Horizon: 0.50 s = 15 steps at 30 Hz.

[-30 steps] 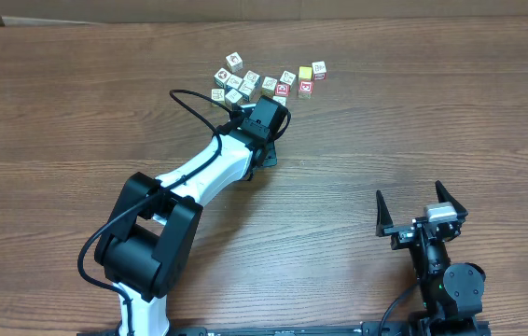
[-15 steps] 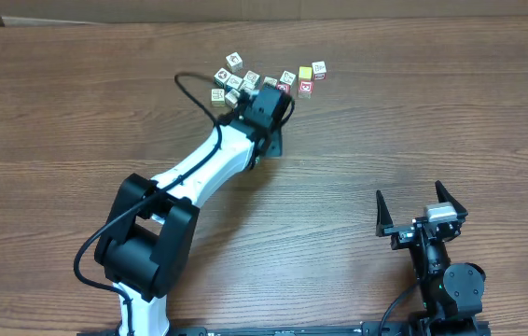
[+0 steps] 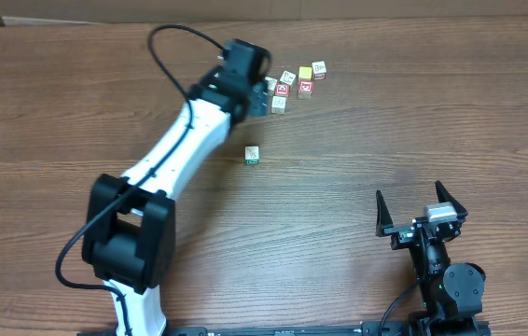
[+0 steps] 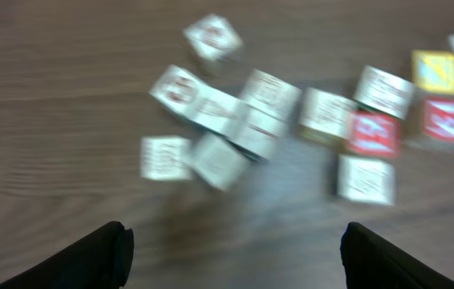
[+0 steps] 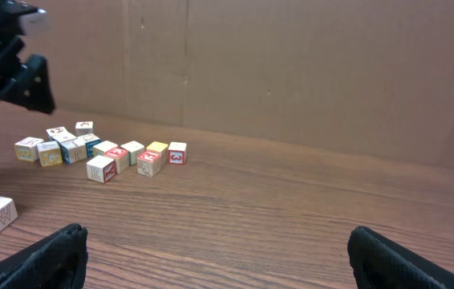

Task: Form a horizontal line
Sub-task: 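Open the left gripper, release the cello block, and rise toward the cluster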

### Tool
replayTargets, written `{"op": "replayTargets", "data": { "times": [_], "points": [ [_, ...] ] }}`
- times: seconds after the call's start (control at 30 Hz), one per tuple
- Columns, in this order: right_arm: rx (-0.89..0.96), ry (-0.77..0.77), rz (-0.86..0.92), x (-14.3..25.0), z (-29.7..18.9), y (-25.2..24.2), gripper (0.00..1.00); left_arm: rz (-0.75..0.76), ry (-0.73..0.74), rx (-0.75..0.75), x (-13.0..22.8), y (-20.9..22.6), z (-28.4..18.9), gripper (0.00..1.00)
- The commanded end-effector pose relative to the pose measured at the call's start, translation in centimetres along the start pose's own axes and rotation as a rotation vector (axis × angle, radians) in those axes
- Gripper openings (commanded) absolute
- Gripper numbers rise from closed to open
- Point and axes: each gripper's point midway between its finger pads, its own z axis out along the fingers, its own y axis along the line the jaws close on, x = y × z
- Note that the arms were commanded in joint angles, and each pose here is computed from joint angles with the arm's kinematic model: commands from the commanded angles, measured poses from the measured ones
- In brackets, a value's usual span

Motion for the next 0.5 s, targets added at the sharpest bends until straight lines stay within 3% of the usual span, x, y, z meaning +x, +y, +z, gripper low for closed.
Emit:
{"op": "replayTargets", "data": {
  "times": [0.0,0.23,0.47],
  "points": [
    [-0.009,-0.006,-0.001,0.1,0.0,0.2,1.00,-0.005,-0.030,-0.036,-1.6,2.9,-0.4,0.80],
    [-0.009,-0.006,-0.001,0.1,0.0,0.2,1.00,0.149,0.015,0.072,-1.1,5.0,1.4,0.68],
    [-0.009,-0.006,-0.001,0.1,0.0,0.2,1.00,0.315,0.047,0.194,0.3,5.0,3.7,0.83]
  ]
}}
